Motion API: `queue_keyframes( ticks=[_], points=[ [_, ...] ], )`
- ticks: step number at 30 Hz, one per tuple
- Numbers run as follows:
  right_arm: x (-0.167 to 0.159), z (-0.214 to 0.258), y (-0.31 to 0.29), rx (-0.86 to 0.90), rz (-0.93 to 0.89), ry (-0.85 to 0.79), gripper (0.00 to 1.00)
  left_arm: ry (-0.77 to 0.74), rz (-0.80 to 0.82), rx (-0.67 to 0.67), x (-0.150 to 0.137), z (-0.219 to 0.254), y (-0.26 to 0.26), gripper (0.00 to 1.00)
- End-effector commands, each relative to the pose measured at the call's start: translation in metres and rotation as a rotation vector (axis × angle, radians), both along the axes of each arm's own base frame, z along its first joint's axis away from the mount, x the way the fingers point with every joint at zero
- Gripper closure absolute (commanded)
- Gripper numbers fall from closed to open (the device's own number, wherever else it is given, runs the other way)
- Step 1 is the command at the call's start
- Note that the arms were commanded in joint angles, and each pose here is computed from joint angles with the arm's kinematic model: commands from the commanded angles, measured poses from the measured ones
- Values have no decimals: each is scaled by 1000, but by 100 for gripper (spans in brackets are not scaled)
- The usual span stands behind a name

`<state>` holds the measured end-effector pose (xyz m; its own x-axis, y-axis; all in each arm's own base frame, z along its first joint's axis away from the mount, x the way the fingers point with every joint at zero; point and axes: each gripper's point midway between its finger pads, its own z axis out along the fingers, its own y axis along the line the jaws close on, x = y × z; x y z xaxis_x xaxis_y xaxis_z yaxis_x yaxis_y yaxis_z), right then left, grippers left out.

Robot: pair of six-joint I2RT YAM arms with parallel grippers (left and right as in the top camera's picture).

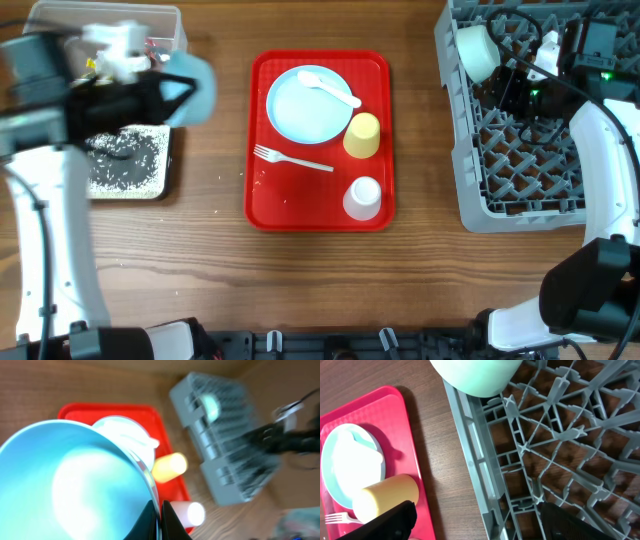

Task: Sort waste into correct bins and load items into the dishwasher rack
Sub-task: 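Carry the empty blue bowl right and set it on the red tray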

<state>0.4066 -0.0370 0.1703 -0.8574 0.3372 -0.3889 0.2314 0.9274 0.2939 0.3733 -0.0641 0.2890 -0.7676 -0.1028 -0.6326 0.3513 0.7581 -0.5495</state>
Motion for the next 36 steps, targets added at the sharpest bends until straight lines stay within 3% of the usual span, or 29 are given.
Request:
queue_keyframes(
  ticks=[1,5,10,21,29,36],
  points=[
    [1,7,3,-6,22,-22,16,49,141,300,13,-30,-23,96],
    [1,7,3,-16,42,-25,16,52,174,496,14,-53,-55,96],
    [2,8,3,-17,41,-28,15,63,146,614,9,-78,-88,96],
    [3,8,3,-17,40,-34,15,211,101,707,-11,-138,-128,96],
    [3,8,3,-18,40,-35,15,284,115,688,-25,-162,-154,96],
    [3,8,3,-18,40,-36,15,380,227,653,-29,-176,-152,96]
  ],
)
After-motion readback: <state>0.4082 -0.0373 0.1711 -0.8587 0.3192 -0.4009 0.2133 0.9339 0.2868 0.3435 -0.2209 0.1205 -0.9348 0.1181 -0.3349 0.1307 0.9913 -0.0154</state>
